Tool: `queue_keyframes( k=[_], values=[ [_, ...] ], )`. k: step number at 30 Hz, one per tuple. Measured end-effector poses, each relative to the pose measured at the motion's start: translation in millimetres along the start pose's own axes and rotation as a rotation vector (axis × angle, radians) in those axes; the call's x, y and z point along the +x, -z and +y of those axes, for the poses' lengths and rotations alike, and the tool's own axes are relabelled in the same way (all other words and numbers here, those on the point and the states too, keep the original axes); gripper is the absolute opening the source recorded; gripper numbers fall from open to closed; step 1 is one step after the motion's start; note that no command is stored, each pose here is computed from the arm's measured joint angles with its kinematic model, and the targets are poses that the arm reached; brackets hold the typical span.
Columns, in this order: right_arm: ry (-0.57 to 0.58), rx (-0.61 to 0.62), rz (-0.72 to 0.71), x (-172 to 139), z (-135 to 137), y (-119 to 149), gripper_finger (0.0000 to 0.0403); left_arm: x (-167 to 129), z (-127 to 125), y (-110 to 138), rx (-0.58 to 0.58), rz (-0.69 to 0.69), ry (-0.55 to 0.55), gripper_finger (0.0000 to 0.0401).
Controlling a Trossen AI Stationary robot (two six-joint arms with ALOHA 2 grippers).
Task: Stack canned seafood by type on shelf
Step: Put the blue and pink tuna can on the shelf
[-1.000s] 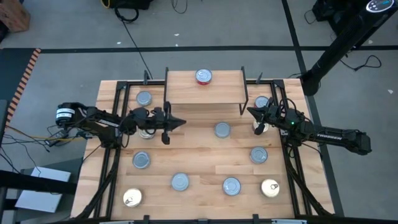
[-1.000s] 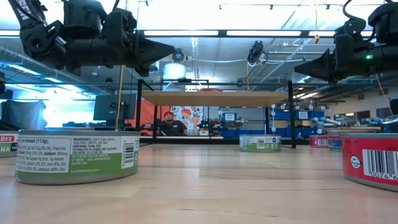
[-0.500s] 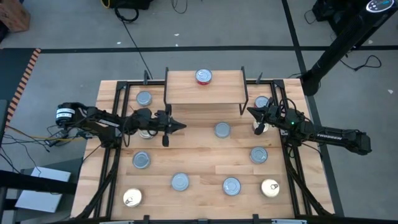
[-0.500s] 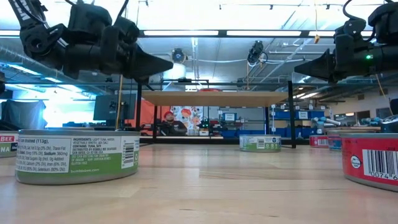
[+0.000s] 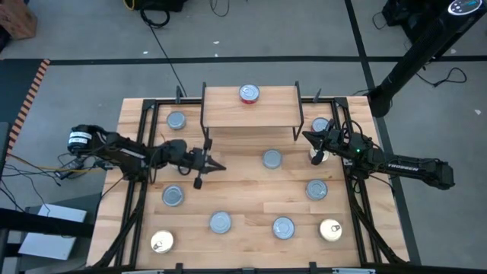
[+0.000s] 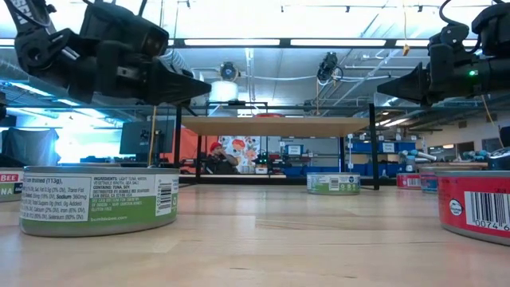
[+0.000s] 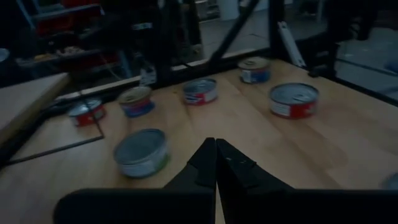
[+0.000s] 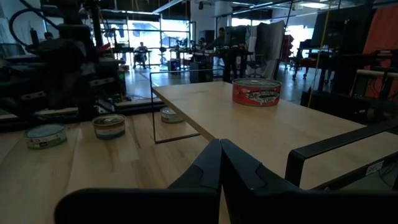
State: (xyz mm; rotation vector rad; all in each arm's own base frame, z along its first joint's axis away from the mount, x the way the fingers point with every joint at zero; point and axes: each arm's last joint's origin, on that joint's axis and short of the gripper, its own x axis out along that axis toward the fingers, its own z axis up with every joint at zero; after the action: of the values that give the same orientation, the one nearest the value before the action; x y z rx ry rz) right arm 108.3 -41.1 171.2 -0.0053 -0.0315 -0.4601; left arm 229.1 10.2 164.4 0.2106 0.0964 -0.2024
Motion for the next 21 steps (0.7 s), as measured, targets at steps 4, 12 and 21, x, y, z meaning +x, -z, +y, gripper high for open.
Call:
queue_keyframes(
  k=[4, 12, 21],
  values=[
    [0.0, 0.0, -0.001, 0.0, 0.0, -0.1, 0.0019, -1.2, -4.8, 2.3, -0.001, 0.007, 0.017, 0.0007],
    [0.0, 0.0, 0.0, 0.0, 0.0, 0.0, 0.0019, -4.6, -5.4, 2.4, 0.035, -0.029, 0.005, 0.0007],
    [0.0, 0.006, -0.047, -0.1, 0.0, -4.5, 0.0019, -4.7, -4.6, -0.3, 0.058, -0.056, -0.004, 0.0007]
  ],
)
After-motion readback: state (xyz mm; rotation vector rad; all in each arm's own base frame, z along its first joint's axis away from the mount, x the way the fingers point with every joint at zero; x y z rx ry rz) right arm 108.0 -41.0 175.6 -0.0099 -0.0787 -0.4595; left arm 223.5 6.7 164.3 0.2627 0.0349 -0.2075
